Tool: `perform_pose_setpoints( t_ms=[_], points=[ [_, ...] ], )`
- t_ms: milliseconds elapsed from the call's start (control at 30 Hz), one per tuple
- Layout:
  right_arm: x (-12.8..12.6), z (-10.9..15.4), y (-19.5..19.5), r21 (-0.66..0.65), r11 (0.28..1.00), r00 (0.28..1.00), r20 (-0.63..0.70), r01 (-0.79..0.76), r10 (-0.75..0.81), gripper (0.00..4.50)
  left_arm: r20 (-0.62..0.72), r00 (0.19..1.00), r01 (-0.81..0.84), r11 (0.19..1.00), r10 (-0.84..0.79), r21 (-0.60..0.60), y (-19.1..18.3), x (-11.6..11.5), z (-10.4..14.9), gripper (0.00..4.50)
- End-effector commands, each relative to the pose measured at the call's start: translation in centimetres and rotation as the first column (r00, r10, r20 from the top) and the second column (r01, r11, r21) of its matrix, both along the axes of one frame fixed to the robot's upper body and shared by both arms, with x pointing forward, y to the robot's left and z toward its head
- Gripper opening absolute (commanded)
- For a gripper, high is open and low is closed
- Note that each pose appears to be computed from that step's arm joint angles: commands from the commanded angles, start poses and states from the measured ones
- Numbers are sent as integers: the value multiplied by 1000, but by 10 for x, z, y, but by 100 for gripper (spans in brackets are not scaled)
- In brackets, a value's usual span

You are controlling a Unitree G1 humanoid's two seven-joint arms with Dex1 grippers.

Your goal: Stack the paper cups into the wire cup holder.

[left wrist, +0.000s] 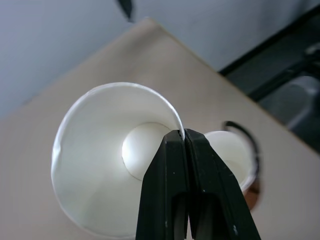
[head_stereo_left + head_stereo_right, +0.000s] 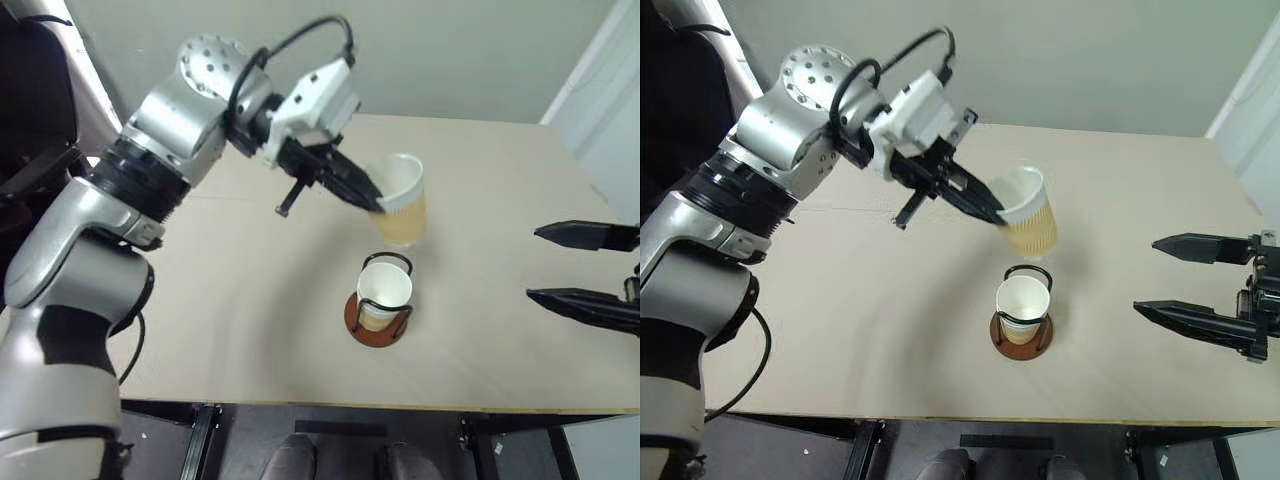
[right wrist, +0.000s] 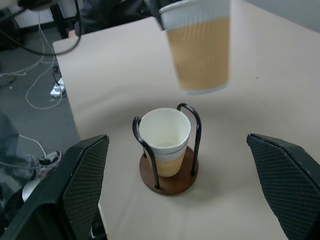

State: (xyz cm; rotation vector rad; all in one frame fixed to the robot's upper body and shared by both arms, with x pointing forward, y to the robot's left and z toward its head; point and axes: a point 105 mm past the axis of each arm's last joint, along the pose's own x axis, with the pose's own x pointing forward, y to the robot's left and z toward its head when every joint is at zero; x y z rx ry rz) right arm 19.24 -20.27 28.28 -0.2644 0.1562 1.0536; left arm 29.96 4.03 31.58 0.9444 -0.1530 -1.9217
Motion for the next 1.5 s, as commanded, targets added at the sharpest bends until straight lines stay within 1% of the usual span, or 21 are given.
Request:
perform_pose_setpoints(
  t_ms=[33, 267, 533, 867, 933, 1000, 1200, 1267, 1300, 1400, 1500],
  points=[
    [-4, 8, 0, -13, 1000, 999, 51, 11, -11, 450, 14, 994, 107, 993, -108, 45, -5, -17, -1, 3],
    [-4, 7, 0, -13, 1000, 998, 57, 23, -23, 450, 1, 986, 164, 978, -165, 128, -4, -26, -17, 3],
    [-4, 6, 1, -11, 999, 997, 63, 34, -33, 450, 20, 982, 181, 968, -187, 176, -5, -24, -29, 3],
    [-4, 6, 2, -10, 999, 997, 64, 33, -33, 450, 40, 982, 171, 960, -184, 220, -2, -21, -36, 3],
    [-4, 6, 3, -10, 999, 997, 64, 32, -31, 450, 45, 983, 164, 960, -178, 226, -2, -19, -37, 43],
    [-4, 5, 3, -9, 1000, 998, 64, 30, -29, 450, 48, 984, 156, 959, -172, 238, 0, -18, -38, 98],
    [-3, 4, 4, -10, 1000, 998, 62, 25, -24, 450, 50, 985, 147, 958, -164, 245, 1, -17, -40, 323],
    [-3, 4, 4, -10, 1000, 998, 62, 23, -23, 450, 63, 985, 147, 967, -163, 210, -3, -14, -36, 398],
    [-3, 4, 4, -10, 1000, 998, 61, 21, -20, 450, 64, 987, 136, 973, -150, 188, -5, -11, -33, 429],
    [-3, 3, 5, -9, 1000, 998, 54, 13, -13, 450, 48, 995, 83, 988, -89, 127, -6, -1, -25, 429],
    [3, -7, -1, -24, 999, 999, 4, 39, -39, 450, -20, 997, -78, 995, 79, 62, 19, 19, -25, 429]
  ],
)
